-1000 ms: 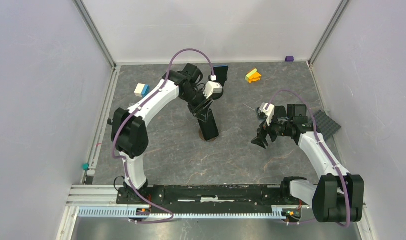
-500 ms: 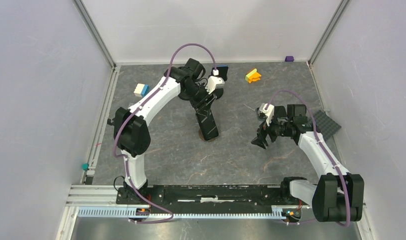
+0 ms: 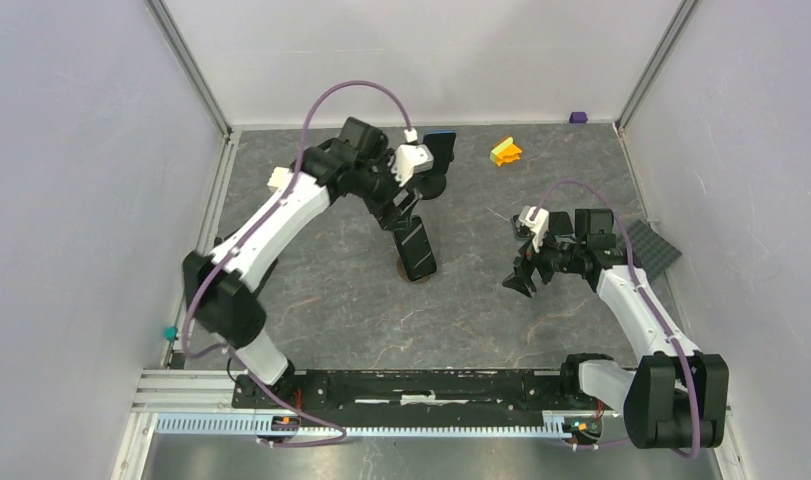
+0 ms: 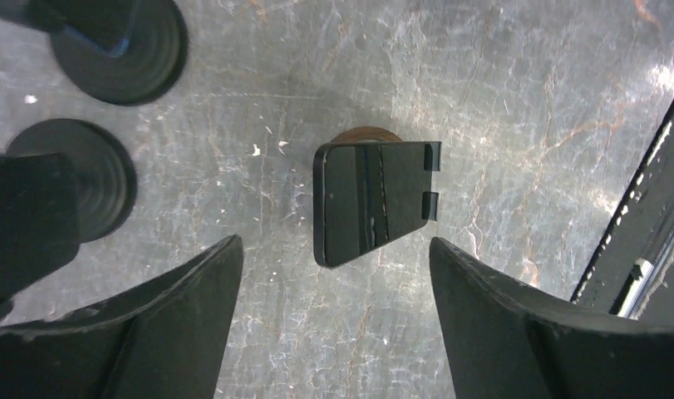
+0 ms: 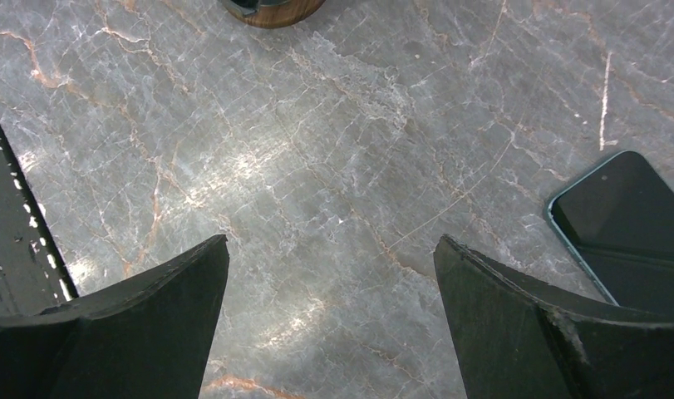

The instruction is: Place the phone on the phone stand

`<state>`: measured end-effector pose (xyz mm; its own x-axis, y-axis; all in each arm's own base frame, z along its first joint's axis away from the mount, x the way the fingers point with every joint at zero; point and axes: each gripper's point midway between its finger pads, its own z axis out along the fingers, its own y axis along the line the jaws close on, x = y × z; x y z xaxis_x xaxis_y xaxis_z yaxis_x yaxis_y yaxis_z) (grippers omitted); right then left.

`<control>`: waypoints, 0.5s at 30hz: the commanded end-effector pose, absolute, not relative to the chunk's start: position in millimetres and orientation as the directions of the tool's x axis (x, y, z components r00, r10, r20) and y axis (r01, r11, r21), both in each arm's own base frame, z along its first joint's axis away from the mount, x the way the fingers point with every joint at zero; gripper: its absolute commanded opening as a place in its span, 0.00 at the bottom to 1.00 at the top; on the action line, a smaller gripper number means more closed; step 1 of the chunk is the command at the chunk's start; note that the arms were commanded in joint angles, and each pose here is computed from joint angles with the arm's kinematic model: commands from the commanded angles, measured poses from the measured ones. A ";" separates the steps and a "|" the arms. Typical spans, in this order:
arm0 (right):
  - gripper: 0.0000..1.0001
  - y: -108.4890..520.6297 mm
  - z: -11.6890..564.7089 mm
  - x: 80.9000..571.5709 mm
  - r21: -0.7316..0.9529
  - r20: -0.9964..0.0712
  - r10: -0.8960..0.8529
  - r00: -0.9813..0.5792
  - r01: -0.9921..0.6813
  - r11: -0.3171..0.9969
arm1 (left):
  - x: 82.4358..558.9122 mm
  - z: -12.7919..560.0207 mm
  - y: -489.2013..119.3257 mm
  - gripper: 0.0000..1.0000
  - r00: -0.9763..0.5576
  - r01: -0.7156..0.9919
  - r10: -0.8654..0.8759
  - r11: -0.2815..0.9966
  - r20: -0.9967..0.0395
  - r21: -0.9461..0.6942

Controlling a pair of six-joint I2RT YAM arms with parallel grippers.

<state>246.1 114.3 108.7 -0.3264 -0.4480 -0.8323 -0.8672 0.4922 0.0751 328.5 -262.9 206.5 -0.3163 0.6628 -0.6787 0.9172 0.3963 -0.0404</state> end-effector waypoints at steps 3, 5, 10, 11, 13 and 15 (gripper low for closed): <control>0.98 128.7 119.9 253.2 -0.010 -0.857 -0.458 -0.236 -0.881 0.472 | 310.2 237.4 -234.1 0.96 -0.237 0.875 0.559 0.478 -0.794 0.075; 0.98 137.7 121.6 257.3 -0.030 -0.862 -0.461 -0.209 -0.888 0.459 | 297.7 229.7 -221.9 1.00 -0.208 0.866 0.548 0.488 -0.810 0.108; 0.99 164.7 116.3 267.6 -0.054 -0.854 -0.492 -0.167 -0.913 0.404 | 283.2 217.2 -191.7 1.00 -0.195 0.813 0.516 0.560 -0.834 0.157; 0.95 171.6 112.1 269.5 -0.053 -0.848 -0.505 -0.164 -0.920 0.388 | 282.2 216.1 -185.1 1.00 -0.212 0.802 0.512 0.578 -0.832 0.152; 0.90 185.1 103.9 273.5 -0.059 -0.835 -0.529 -0.151 -0.932 0.358 | 281.6 214.8 -170.9 1.00 -0.248 0.776 0.507 0.614 -0.826 0.144; 0.85 197.9 93.7 276.6 -0.073 -0.818 -0.561 -0.131 -0.942 0.327 | 283.4 213.1 -156.2 1.00 -0.284 0.745 0.503 0.652 -0.816 0.143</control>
<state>251.5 176.6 89.9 -0.2110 -0.5343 -0.8186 -0.9382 0.3458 0.0162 265.4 -175.0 192.3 -0.2796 0.5670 -0.7748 0.8263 0.5531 0.1066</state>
